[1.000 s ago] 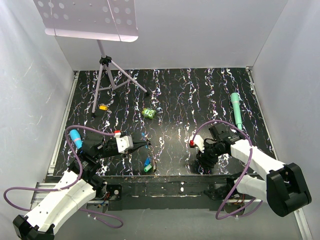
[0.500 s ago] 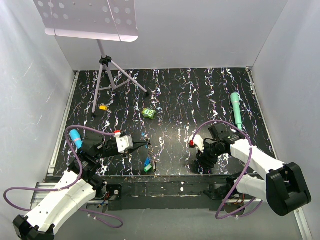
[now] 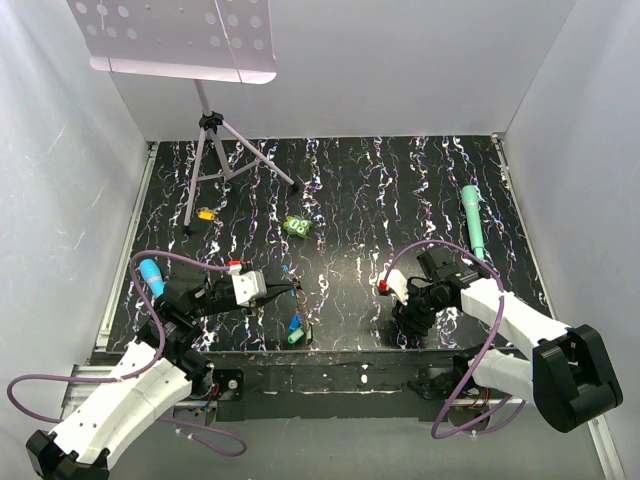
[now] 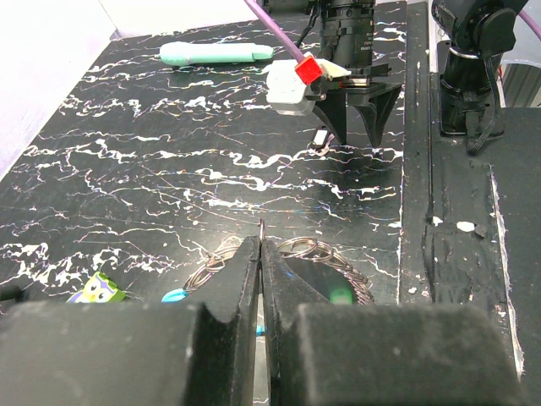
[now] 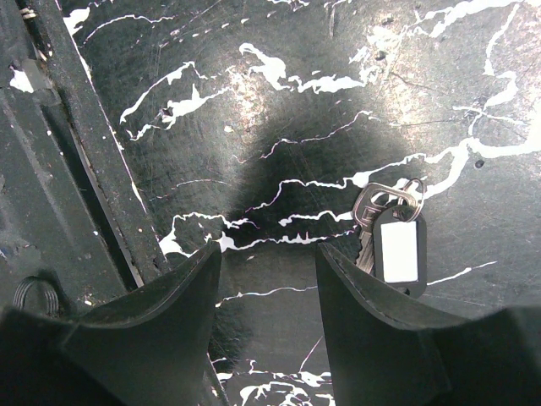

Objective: Put the keys on the keyring

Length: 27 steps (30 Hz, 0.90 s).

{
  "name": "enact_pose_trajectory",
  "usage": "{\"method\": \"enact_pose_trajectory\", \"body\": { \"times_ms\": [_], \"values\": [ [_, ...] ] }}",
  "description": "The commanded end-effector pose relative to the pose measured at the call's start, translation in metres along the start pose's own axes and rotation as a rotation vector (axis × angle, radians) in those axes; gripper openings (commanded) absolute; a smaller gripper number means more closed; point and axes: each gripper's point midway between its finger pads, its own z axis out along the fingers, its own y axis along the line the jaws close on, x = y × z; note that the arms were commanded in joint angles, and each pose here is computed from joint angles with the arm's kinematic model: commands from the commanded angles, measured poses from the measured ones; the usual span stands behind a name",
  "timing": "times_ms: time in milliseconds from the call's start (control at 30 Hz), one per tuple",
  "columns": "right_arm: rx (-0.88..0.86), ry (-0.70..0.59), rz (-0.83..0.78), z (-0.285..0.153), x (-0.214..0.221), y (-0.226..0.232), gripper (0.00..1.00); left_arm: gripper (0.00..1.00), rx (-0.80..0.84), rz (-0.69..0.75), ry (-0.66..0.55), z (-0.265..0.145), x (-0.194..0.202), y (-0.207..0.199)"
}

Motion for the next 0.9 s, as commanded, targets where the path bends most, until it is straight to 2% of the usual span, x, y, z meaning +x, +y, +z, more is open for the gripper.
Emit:
{"method": "enact_pose_trajectory", "body": {
  "times_ms": [0, 867],
  "values": [
    [0.013, -0.021, -0.022, -0.004, -0.011, -0.005, 0.57, 0.00, -0.019, 0.056, -0.049, -0.002, -0.024, 0.008],
    [0.019, -0.096, -0.002, -0.016, -0.028, -0.006, 0.55, 0.00, -0.023, 0.059, -0.046, -0.003, -0.024, 0.008]
  ]
}}
